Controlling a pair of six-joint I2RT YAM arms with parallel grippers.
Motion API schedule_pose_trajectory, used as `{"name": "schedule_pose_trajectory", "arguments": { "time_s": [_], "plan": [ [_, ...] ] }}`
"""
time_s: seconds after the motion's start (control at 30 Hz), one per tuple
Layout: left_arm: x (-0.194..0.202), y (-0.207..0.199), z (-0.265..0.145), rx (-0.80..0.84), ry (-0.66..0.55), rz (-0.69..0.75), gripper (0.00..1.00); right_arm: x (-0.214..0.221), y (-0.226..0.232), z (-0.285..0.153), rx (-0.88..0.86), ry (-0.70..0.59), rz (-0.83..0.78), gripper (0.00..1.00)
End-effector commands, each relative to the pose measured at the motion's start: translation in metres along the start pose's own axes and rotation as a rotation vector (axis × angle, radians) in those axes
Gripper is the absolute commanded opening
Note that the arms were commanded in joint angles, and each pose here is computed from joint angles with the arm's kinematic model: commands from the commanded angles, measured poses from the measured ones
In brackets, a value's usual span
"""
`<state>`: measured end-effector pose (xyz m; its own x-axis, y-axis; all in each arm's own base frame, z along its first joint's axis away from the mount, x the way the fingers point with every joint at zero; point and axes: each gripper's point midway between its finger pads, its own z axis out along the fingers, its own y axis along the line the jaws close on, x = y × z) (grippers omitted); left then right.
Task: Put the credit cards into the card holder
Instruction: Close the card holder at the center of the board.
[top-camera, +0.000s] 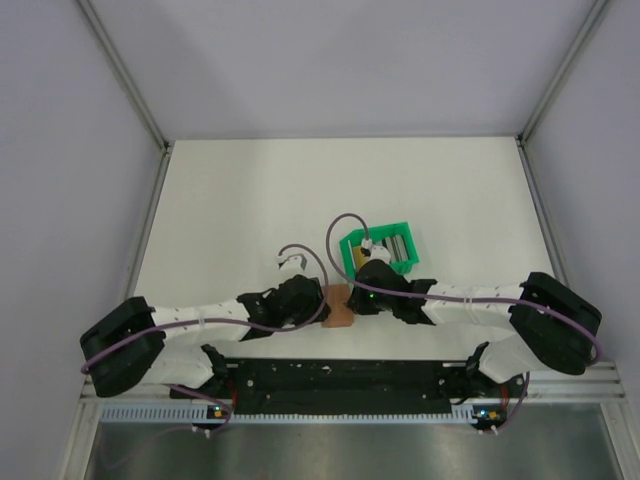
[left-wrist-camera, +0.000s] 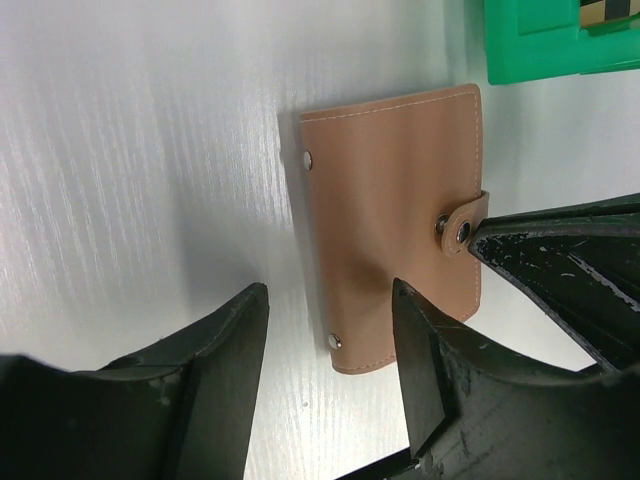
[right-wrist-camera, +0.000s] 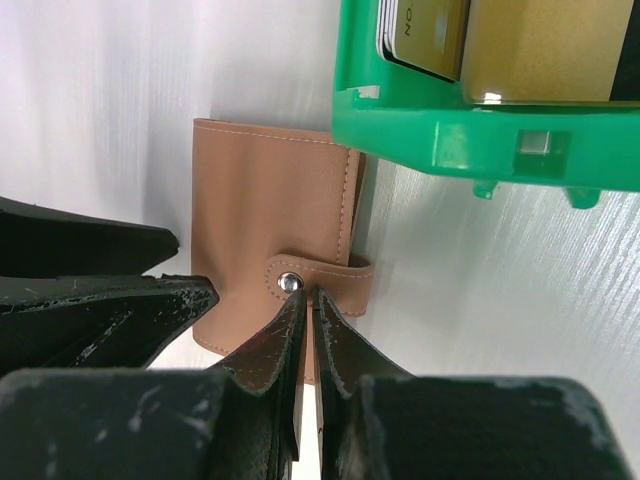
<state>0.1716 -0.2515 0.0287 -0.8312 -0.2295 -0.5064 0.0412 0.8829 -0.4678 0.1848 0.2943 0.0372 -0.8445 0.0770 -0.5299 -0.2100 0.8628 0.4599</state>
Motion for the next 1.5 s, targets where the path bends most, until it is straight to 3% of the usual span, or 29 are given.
{"name": "schedule_pose_trajectory", "arguments": {
  "time_s": [0.0, 0.43, 0.97, 1.47],
  "plan": [
    [0.01, 0.019, 0.006, -0.053, 0.035, 0.06, 0.56, -0.022, 0.016, 0.001, -0.03, -0.06, 0.0, 0.06],
    [0.032, 0.028, 0.018, -0.068, 0.117, 0.06, 0.35, -0.026, 0.019, 0.005, -0.034, -0.069, 0.004, 0.06],
    [0.039, 0.032, 0.018, -0.056, 0.135, 0.062, 0.28, -0.017, 0.011, 0.018, 0.007, -0.028, 0.003, 0.06],
    [0.037, 0.029, 0.018, -0.044, 0.13, 0.075, 0.26, 0.004, -0.022, 0.025, 0.205, 0.142, -0.042, 0.04]
  ]
}}
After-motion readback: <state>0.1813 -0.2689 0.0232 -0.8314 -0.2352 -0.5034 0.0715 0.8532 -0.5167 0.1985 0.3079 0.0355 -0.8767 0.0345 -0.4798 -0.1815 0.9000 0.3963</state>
